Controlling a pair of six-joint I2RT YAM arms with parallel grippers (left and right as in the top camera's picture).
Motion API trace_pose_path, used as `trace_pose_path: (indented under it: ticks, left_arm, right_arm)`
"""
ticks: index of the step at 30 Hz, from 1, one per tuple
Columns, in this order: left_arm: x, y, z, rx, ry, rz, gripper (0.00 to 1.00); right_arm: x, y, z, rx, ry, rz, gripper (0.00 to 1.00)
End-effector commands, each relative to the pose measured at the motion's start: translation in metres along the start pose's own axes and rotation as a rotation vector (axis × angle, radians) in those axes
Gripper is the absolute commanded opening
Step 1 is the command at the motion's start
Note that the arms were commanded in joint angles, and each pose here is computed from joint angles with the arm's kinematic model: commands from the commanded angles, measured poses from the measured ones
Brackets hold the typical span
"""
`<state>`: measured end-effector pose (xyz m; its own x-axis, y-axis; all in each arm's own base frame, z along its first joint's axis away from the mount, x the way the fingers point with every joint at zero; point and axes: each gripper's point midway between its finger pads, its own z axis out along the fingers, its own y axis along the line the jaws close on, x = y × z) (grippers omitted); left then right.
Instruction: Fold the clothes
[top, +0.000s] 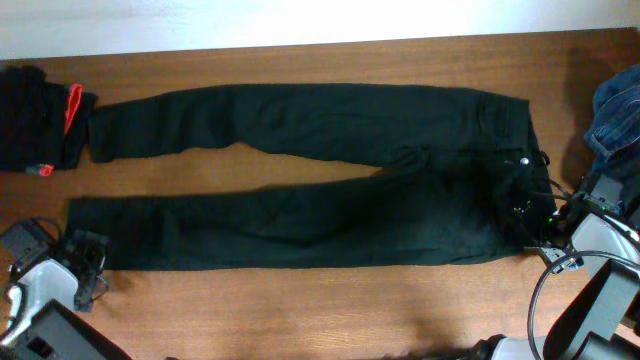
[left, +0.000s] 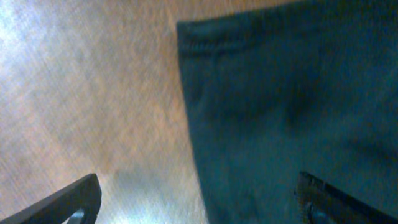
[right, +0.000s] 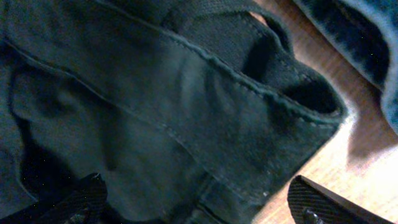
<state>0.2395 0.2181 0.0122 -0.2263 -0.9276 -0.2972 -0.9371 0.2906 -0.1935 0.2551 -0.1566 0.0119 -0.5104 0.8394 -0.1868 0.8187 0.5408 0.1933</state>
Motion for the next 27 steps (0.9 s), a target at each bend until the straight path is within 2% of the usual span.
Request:
trace_pose_path:
  ticks: [1,14,15,21,22,23,24,26,27]
  left_arm:
    - [0.0,0.003,0.013,-0.012,0.005,-0.018,0.99]
    - [0.005,0.002,0.043,-0.005,0.036,-0.018,0.89]
    - [0.005,0.002,0.043,-0.005,0.035,-0.018,0.84]
    - [0.003,0.001,0.043,-0.001,0.029,-0.018,0.75]
    - [0.003,0.001,0.043,-0.001,0.029,-0.018,0.66]
    - [0.003,0.001,0.043,-0.001,0.029,-0.018,0.46]
    - [0.003,0.001,0.043,-0.001,0.029,-0.018,0.29]
    - [0.003,0.001,0.043,-0.001,0.028,-0.018,0.12]
    - [0.003,0.001,0.043,-0.001,0.029,-0.018,0.06]
  right_arm:
    - [0.001,0.004,0.001,-0.017,-0.002,-0.016,0.98]
    - [-0.003,0.006,0.001,-0.026,-0.016,-0.018,0.98]
    - [-0.003,0.006,0.001,-0.026,-0.015,-0.018,0.98]
    - [-0.002,0.005,0.001,-0.024,-0.012,-0.018,0.98]
    - [-0.002,0.005,0.001,-0.024,-0.012,-0.018,0.98]
    - [-0.002,0.005,0.001,-0.024,-0.012,-0.023,0.97]
    - [-0.002,0.006,0.001,-0.025,-0.012,-0.038,0.9]
    - [-0.002,0.005,0.001,-0.023,-0.011,-0.044,0.77]
    - [-0.001,0.005,0.001,-0.023,-0.01,-0.044,0.66]
